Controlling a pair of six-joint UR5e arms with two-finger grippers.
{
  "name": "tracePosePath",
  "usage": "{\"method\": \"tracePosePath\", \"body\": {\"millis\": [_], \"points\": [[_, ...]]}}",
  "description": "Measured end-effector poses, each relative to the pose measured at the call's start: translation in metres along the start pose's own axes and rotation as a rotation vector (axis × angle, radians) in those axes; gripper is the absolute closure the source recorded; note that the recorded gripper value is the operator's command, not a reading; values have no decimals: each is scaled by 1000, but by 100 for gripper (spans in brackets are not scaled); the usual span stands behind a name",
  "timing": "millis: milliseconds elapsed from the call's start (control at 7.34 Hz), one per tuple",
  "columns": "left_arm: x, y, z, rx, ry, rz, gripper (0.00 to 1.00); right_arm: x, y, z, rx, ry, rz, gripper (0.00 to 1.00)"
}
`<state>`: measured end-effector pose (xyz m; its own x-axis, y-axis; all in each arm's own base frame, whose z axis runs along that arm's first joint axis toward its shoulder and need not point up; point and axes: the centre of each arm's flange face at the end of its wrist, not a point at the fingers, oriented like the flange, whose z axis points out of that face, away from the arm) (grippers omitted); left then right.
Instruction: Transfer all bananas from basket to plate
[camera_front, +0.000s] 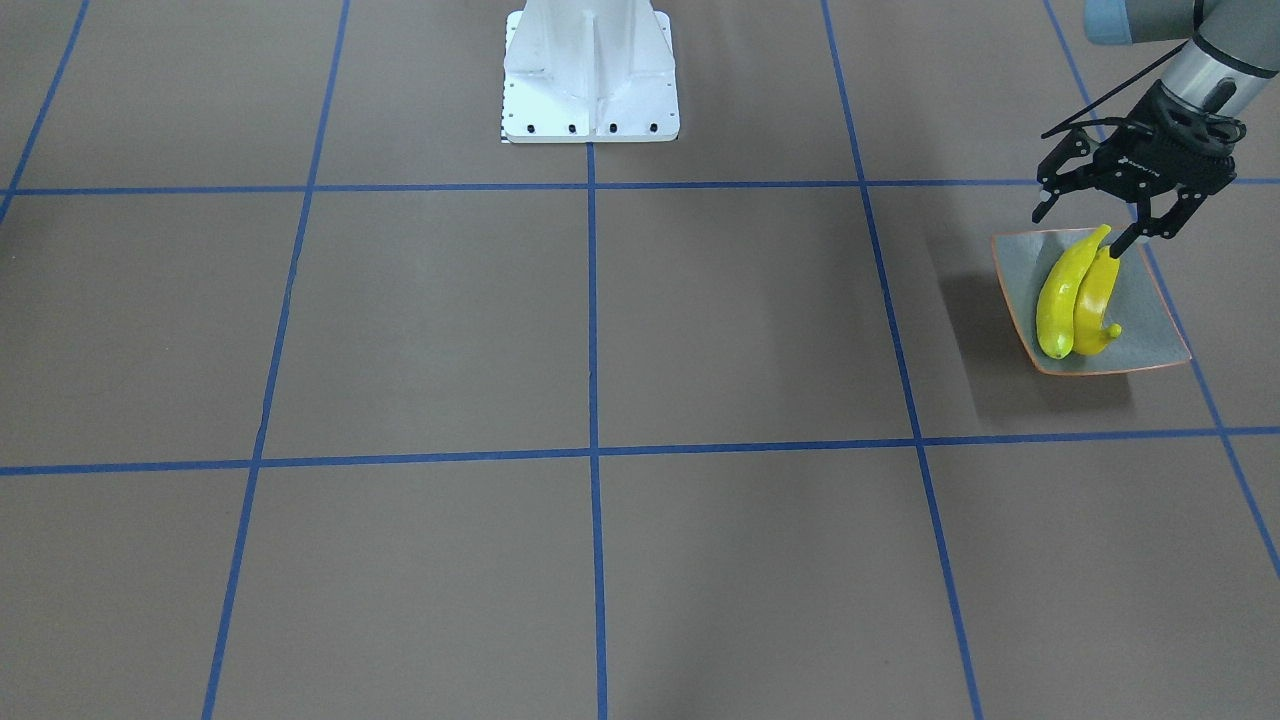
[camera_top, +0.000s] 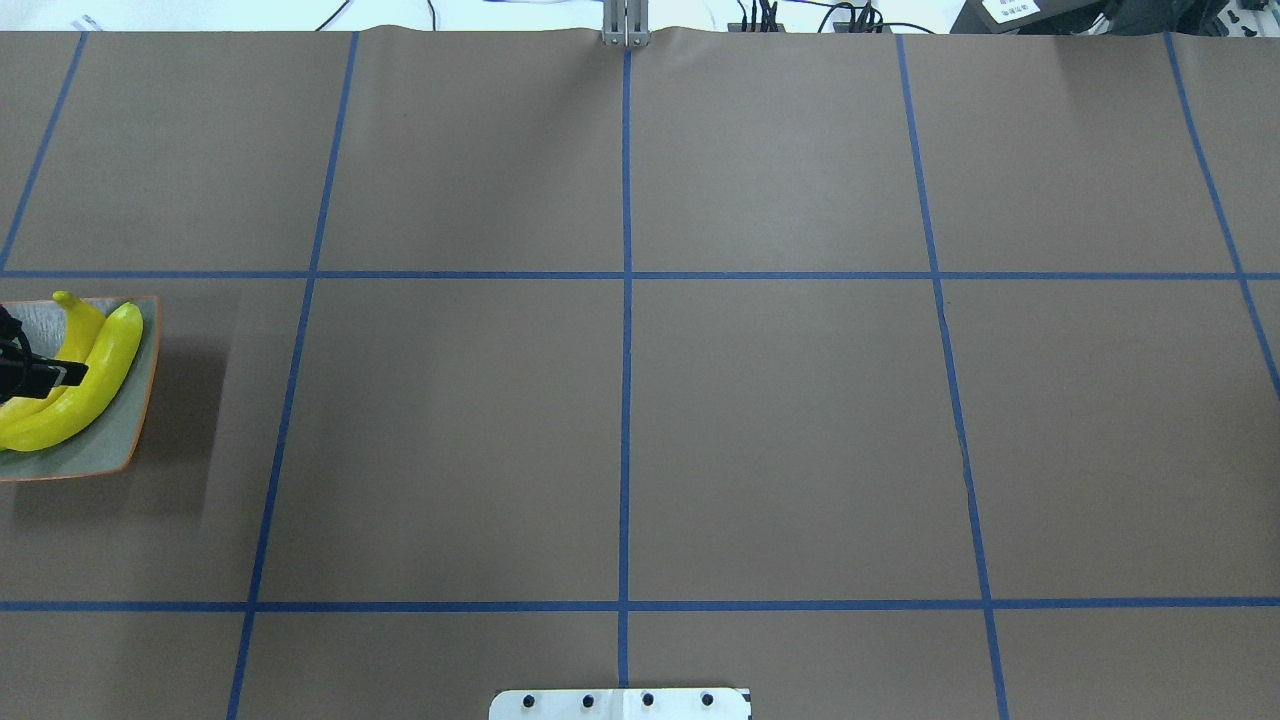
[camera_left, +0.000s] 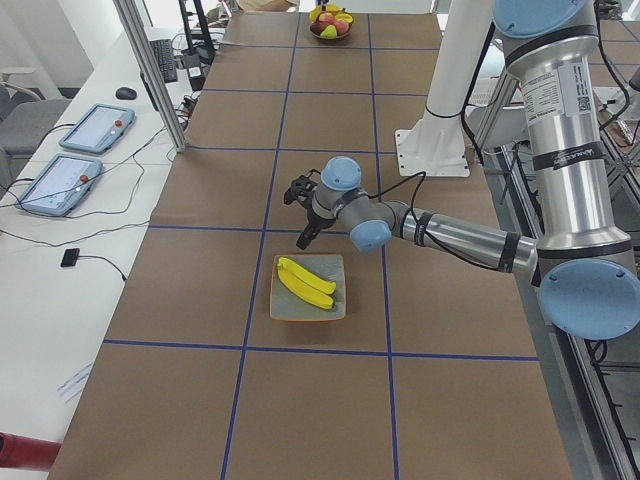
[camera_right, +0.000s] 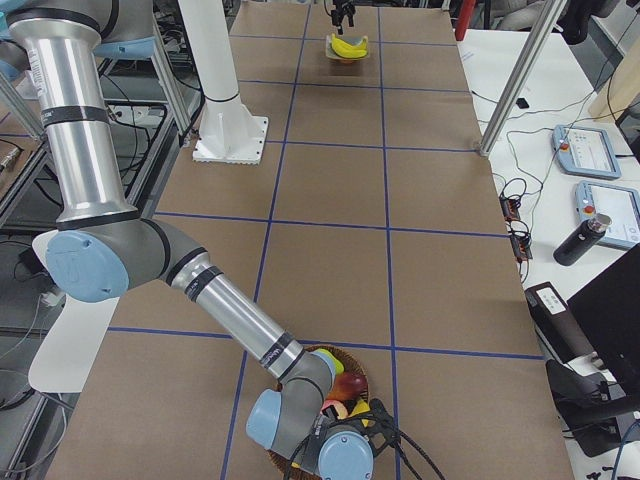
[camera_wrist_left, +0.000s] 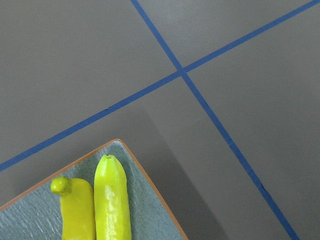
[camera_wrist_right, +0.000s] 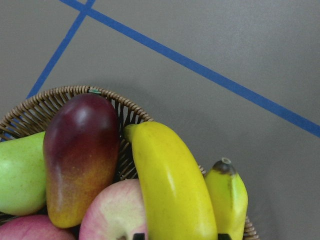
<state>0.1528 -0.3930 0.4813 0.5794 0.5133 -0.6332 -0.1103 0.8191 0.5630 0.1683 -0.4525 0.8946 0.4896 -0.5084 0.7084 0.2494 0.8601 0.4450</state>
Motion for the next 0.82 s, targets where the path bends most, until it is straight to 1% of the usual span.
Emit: {"method": "tracePosePath", "body": {"millis": [272, 408, 681, 817], "points": [[0, 0, 0, 0, 0, 0, 0, -4, -10, -10, 15, 13, 12, 100], [0, 0, 0, 0, 0, 0, 0, -7, -20, -26, 30, 26, 16, 100], [0, 1, 0, 0, 1, 0, 0, -17, -43, -72, 64, 59, 28, 100], [1, 0, 0, 0, 4, 0, 0, -27, -60, -95, 73, 73, 38, 100]]}}
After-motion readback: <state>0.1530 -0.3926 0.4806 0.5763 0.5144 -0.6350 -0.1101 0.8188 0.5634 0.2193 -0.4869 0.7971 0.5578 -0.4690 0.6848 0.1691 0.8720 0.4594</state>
